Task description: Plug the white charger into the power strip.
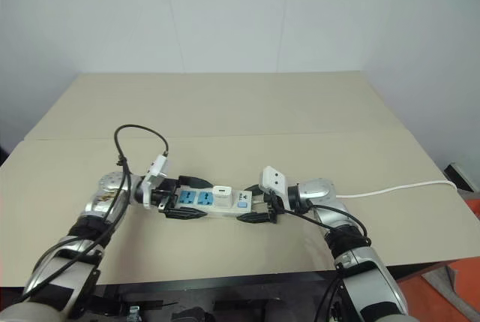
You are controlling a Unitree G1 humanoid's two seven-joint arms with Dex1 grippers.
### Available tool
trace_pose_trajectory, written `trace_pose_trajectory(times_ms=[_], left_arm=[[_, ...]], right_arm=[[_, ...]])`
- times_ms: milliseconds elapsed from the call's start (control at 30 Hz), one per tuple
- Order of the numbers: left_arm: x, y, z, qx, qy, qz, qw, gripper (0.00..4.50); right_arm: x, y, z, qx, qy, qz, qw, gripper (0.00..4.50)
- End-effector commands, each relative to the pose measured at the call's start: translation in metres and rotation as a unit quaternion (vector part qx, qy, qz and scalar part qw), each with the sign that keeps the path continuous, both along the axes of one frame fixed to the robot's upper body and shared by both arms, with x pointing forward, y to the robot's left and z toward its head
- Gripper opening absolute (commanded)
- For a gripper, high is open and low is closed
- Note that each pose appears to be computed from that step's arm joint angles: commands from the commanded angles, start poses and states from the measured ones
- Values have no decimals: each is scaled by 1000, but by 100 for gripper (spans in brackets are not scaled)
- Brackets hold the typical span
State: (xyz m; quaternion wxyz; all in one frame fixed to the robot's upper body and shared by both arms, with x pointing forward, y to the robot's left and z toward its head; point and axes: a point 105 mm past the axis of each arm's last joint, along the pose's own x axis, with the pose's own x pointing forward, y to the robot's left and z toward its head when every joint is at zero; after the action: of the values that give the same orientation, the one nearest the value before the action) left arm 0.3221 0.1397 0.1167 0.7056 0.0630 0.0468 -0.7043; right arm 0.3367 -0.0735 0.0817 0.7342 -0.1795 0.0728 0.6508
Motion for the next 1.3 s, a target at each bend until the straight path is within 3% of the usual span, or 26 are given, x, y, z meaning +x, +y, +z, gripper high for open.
trace_pose_trajectory(times_ms=[33, 100, 200, 233, 400, 533, 700, 933, 1300], left_arm=[[-1, 7, 33, -29, -39, -3, 999, 448], [-1, 16, 43, -39, -67, 13, 997, 448], [-1, 34, 63, -59, -75, 43, 995, 450], [-1, 40, 69, -65, -79, 57, 993, 450], [-10, 70, 78, -46, -96, 111, 988, 450], [-28, 99, 68, 13, -94, 146, 985, 450], [-48, 125, 66, 24, -78, 196, 977, 450], [-61, 131, 59, 40, -57, 233, 970, 450], [-70, 123, 62, 26, -62, 274, 959, 450]], right_arm=[[0, -5, -1, 3, 6, -14, 1000, 342], [1, -6, 3, 16, 15, -15, 1000, 342], [-2, -9, 10, 21, 0, -6, 1000, 440], [-3, -11, 14, 25, -6, -4, 1000, 446], [-12, -33, 28, 10, -42, -1, 999, 446], [-24, -64, 48, 4, -74, -16, 997, 446], [-44, -108, 66, -22, -83, -41, 995, 446], [-55, -147, 80, -53, -79, -96, 991, 446], [-55, -158, 80, -54, -62, -146, 986, 446]])
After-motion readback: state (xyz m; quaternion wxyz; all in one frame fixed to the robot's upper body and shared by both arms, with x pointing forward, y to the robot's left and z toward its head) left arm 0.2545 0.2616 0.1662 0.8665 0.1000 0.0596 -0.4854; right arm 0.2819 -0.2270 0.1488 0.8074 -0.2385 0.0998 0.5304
